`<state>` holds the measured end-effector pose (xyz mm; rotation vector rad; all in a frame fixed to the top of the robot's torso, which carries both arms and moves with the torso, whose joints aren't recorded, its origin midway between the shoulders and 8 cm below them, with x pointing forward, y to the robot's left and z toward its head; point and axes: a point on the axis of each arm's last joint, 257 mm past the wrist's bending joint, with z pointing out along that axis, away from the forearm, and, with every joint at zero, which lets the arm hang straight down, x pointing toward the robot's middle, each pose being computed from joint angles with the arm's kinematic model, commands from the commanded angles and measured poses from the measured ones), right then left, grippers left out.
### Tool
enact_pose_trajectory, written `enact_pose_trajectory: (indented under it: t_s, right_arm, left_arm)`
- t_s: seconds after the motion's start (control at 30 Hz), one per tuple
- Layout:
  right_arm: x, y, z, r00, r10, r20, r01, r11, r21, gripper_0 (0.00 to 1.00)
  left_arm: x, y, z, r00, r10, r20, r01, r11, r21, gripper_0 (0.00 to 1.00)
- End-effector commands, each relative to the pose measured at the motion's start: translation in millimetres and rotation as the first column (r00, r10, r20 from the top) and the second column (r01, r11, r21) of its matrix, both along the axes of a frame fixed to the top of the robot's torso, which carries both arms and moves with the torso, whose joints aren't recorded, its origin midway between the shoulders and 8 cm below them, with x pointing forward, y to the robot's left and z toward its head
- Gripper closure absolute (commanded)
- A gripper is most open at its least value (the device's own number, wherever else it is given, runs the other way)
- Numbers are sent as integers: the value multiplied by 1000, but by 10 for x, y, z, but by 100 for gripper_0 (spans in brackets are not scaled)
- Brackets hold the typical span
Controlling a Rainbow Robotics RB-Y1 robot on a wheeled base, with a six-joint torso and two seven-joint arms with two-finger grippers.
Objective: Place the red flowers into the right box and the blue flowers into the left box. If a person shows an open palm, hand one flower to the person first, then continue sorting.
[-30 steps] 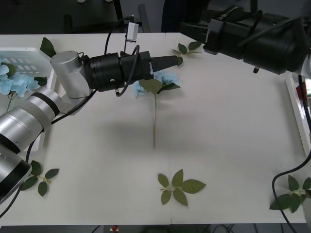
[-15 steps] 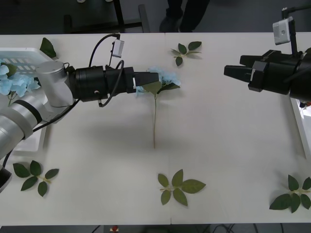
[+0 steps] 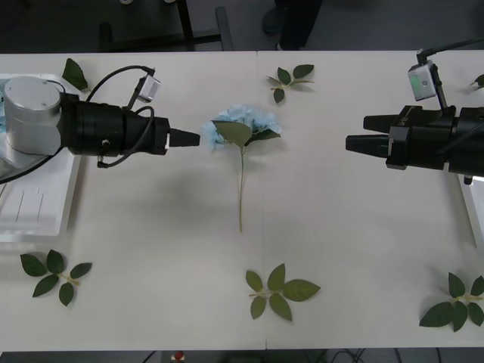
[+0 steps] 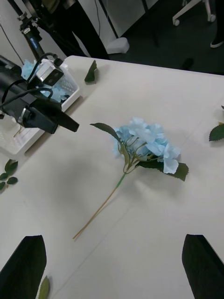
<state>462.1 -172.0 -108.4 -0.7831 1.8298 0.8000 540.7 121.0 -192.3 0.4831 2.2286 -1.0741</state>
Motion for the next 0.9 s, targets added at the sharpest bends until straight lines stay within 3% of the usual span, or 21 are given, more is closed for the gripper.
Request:
enact_pose_trajectory:
  t_s: [0.03,0.47,0.9]
  right_arm:
    - [4,63,225,997,48,67,-45,998,-42,15]
    - [-11,215,487,982,113,154,-108,993,-42,16]
    - [-87,343,425,971,175,161,-164,983,-81,15]
  left_arm:
    - [141,75,292,998,52,-19,-51,996,80,0]
    - [365,382,-57,906,395,-154,-311,867,389,0]
    - [280,111,53,704,666,-246,-497,710,499,0]
